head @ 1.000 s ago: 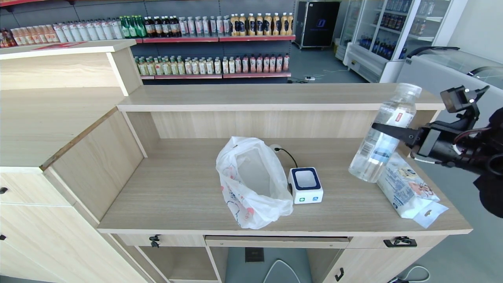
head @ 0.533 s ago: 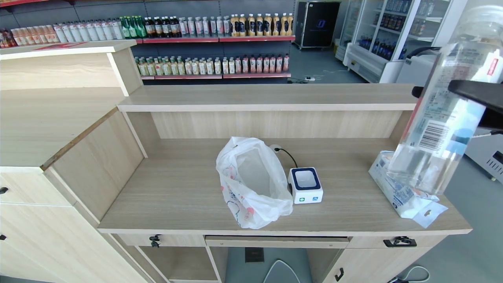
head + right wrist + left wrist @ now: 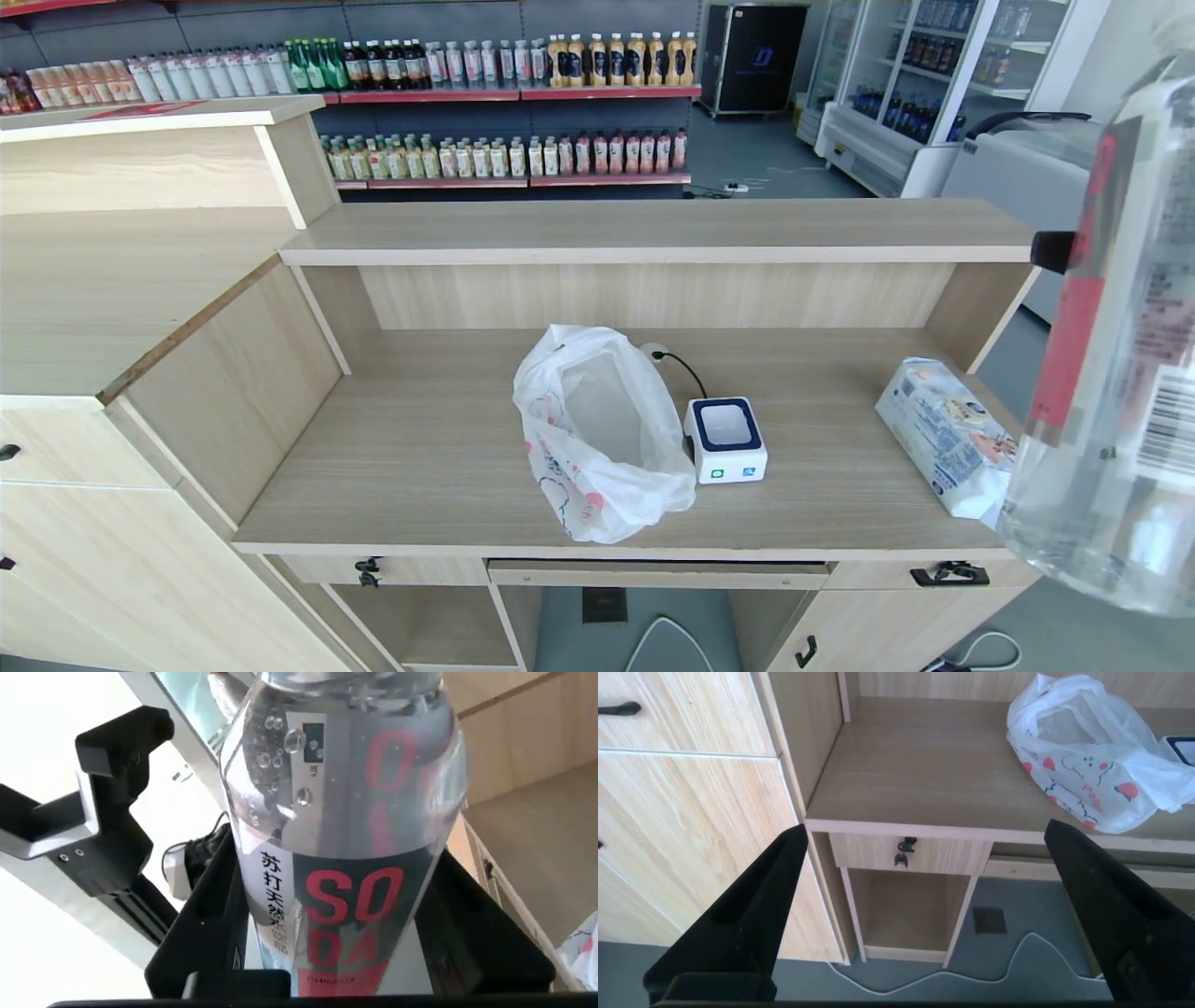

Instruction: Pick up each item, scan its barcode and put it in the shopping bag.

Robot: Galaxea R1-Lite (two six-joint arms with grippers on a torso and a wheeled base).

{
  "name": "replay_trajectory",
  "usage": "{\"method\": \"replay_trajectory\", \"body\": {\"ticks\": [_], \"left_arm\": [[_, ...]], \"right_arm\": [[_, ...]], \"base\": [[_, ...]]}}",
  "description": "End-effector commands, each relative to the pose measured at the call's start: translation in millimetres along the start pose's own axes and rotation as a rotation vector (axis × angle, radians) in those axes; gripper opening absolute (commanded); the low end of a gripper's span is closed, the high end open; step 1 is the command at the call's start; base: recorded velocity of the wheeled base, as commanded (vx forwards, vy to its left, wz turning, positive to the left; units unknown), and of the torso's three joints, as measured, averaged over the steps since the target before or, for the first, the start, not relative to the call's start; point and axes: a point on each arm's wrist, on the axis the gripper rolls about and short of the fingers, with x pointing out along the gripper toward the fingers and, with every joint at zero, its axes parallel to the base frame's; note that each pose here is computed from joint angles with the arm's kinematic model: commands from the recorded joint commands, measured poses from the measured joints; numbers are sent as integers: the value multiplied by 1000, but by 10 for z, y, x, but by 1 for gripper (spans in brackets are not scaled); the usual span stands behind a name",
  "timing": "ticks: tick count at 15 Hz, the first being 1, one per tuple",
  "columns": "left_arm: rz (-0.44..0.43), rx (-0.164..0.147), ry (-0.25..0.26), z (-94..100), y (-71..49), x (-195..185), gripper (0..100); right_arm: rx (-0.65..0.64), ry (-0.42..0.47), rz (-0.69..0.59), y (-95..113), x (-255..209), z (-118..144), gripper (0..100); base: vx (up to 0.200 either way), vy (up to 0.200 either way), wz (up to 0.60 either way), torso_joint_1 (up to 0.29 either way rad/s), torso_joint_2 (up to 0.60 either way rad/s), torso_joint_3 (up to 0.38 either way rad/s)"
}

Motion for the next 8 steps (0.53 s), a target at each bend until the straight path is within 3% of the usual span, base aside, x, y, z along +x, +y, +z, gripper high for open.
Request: {"method": "replay_trajectory", "body": {"ticks": [1, 8], "left_arm": [[0, 0, 0, 0, 0, 0, 100], [0, 0, 0, 0, 0, 0, 100]], "right_arm": [[23, 11, 31, 31, 52, -18, 0], [15, 72, 212, 30, 409, 22, 0]], "base": [[0, 0, 0, 0, 0, 0], [0, 0, 0, 0, 0, 0]]}}
